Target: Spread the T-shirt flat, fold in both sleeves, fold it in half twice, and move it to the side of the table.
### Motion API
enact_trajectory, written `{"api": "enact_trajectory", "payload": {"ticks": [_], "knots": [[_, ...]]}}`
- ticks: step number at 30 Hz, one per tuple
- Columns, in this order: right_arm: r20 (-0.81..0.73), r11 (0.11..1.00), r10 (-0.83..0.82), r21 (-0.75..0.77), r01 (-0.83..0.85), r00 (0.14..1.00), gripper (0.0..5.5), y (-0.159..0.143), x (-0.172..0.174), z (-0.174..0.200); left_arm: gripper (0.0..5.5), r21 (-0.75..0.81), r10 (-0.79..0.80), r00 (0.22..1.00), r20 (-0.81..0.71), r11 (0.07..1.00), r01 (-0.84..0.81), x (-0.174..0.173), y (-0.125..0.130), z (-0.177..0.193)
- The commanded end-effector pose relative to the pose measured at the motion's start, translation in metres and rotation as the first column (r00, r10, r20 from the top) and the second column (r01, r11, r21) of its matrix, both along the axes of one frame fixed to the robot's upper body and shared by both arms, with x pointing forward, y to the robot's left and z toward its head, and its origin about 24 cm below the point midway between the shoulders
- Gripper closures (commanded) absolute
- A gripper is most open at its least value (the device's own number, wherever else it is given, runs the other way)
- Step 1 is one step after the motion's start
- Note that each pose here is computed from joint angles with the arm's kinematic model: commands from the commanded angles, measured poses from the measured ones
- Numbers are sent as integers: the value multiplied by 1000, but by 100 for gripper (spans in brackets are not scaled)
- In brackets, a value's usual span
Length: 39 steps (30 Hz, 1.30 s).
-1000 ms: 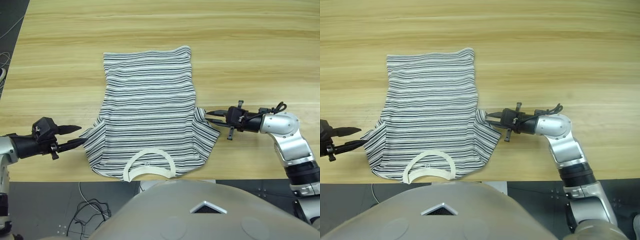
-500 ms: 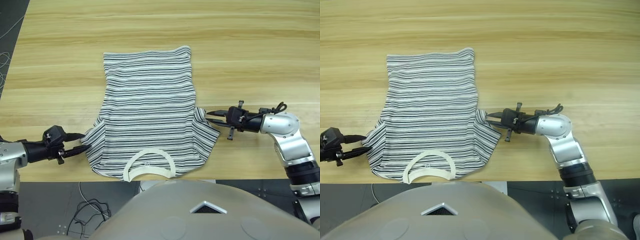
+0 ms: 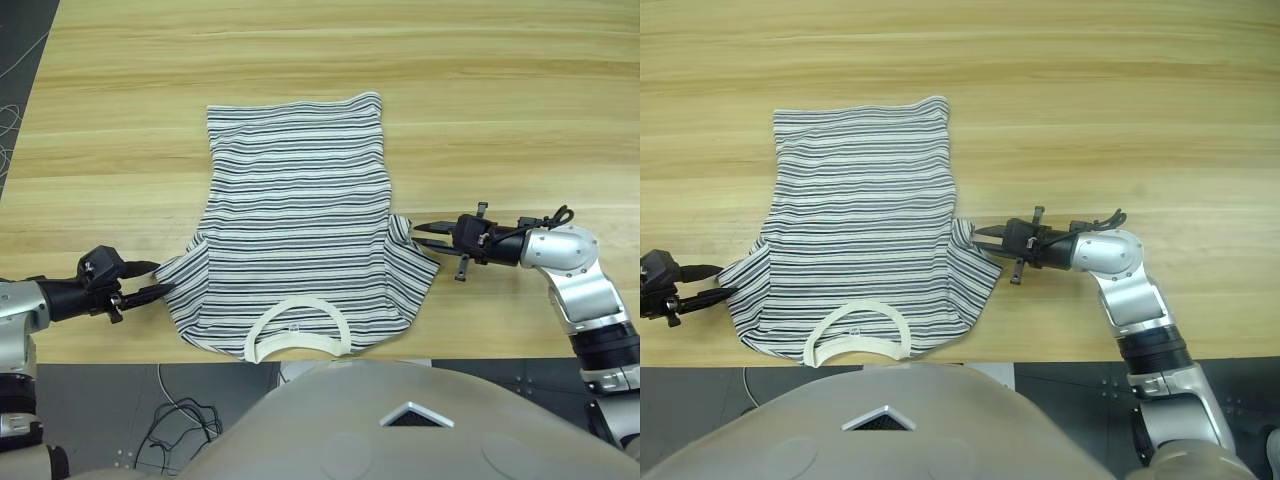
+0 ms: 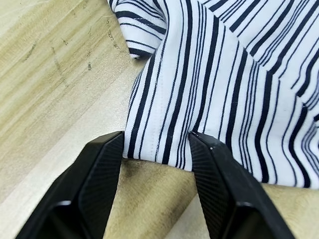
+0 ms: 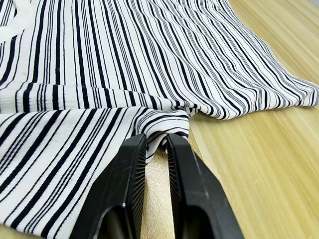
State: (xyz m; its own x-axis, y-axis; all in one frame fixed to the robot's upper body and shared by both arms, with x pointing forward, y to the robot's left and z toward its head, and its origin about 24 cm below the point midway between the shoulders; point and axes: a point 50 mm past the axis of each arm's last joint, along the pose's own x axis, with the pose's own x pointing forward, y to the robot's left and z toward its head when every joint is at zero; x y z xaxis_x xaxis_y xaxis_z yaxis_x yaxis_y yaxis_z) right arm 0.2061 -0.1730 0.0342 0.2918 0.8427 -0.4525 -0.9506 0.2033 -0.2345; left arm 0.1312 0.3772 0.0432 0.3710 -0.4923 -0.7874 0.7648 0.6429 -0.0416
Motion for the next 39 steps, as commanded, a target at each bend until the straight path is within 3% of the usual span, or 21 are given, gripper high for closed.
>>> {"api": "enact_trajectory", "payload": {"ticks": [1,13,17,25,33,39], "knots": [[12,1000,5,-26,-4,1000,474,-2,2,1,356,10,4,998,-56,1000,-3,-7,-1,-9],[16,999,3,-33,-2,1000,474,-3,2,0,534,9,-17,997,-69,1000,18,-10,-4,-9],[17,999,3,-34,-2,1000,474,-2,3,-1,538,-32,-19,998,-59,999,18,-7,-8,-5],[14,999,6,-40,-5,1000,474,-2,2,-3,538,-351,-2,996,-92,936,-30,-8,-16,25],[12,999,11,-44,-10,1000,474,-2,2,-3,538,-418,24,996,-85,907,-57,-6,-16,31],[10,999,13,-43,-13,1000,474,-1,2,-4,538,-472,-21,996,-88,881,-23,-8,-34,28]]}}
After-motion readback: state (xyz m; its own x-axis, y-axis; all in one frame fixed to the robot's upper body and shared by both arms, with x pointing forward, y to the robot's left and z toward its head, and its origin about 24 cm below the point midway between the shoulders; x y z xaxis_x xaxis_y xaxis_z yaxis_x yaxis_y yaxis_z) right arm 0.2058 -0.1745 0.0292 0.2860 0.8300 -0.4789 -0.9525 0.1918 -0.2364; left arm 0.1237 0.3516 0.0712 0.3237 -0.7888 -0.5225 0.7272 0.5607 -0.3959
